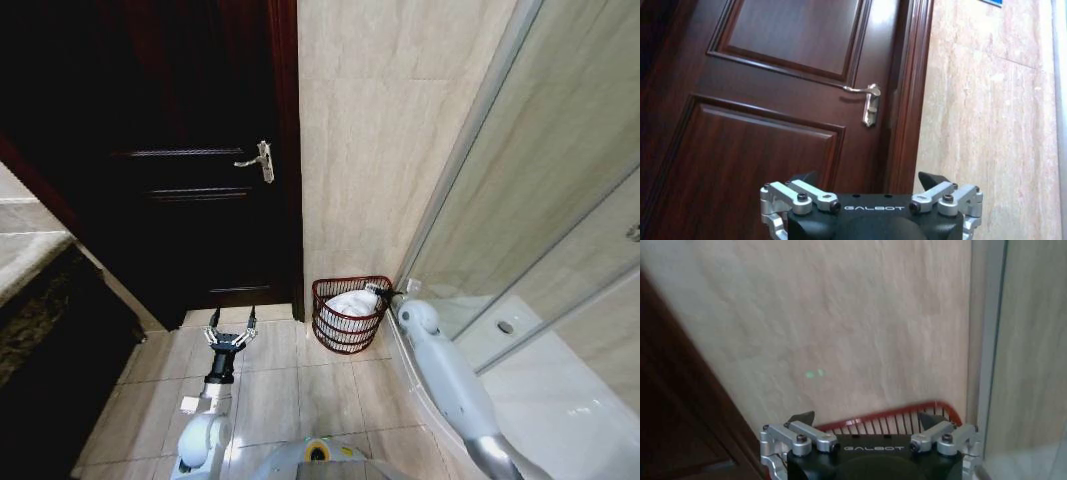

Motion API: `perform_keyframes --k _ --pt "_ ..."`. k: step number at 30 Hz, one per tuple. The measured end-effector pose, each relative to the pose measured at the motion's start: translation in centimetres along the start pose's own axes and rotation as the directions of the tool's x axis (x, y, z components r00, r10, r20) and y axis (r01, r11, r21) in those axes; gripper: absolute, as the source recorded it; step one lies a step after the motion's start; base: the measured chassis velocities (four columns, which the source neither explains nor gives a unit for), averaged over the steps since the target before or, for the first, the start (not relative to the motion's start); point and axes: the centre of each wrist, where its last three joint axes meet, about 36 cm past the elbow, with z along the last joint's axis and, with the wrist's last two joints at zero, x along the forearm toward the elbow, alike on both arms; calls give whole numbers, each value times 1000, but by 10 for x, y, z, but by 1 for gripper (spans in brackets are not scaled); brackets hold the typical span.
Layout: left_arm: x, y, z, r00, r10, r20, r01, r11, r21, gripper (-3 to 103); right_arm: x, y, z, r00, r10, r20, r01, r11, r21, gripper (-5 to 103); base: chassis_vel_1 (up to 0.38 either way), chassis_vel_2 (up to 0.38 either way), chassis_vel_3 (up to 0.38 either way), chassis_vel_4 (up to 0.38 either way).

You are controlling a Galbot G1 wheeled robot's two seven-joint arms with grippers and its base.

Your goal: Discard the used towel into the hamper.

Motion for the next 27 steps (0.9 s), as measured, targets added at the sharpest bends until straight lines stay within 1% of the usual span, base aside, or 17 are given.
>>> perform_keyframes --k 3,4,5,6,7,8,10,12,13,14,15,16,17,19,21,27 --pt "1 -2 1 1000 -9 0 9 1000 9 100 27 -10 32 987 -63 147 50 995 86 100 0 0 0 0" --pt "1 -2 1 1000 -9 0 9 1000 9 100 27 -10 32 987 -63 147 50 995 86 100 0 0 0 0" --pt "1 -3 3 1000 -12 -3 12 1000 12 100 33 -15 44 975 -89 202 64 990 126 100 0 0 0 0" --pt "2 -4 5 1000 -16 -7 16 1000 16 100 42 -23 61 953 -138 270 93 981 172 100 0 0 0 0" --pt "2 -5 6 1000 -19 -9 19 1000 18 100 49 -25 74 940 -164 299 110 976 189 100 0 0 0 0" --pt "2 -5 6 1000 -19 -9 19 1000 18 100 49 -25 74 940 -164 299 110 976 189 100 0 0 0 0" --pt "4 -7 8 1000 -26 -14 27 999 23 100 70 -24 100 929 -172 326 108 973 205 100 0 0 0 0" --pt "5 -8 9 999 -34 -19 35 999 24 100 88 -24 116 930 -167 329 97 971 218 100 0 0 0 0" --pt "5 -8 9 999 -34 -19 35 999 24 100 88 -24 116 930 -167 329 97 971 218 100 0 0 0 0" --pt "6 -8 10 999 -40 -23 41 999 24 100 98 -24 126 931 -160 327 92 973 214 100 0 0 0 0" --pt "7 -8 10 999 -45 -27 46 999 21 100 106 -21 133 934 -144 328 82 978 194 100 0 0 0 0" --pt "7 -8 10 999 -45 -27 46 999 21 100 106 -21 133 934 -144 328 82 978 194 100 0 0 0 0" --pt "9 -9 11 998 -45 -34 45 999 17 100 113 -17 142 936 -126 330 71 982 174 100 0 0 0 0" --pt "10 -9 11 998 -44 -37 45 999 15 100 115 -16 145 936 -120 332 64 983 173 100 0 0 0 0" --pt "13 -11 10 998 -33 -51 33 999 4 100 121 -16 152 933 -103 346 35 980 196 100 0 0 0 0" --pt "15 -12 8 997 -18 -68 17 1000 -11 100 124 -13 151 931 -73 357 1 980 197 100 0 0 0 0"
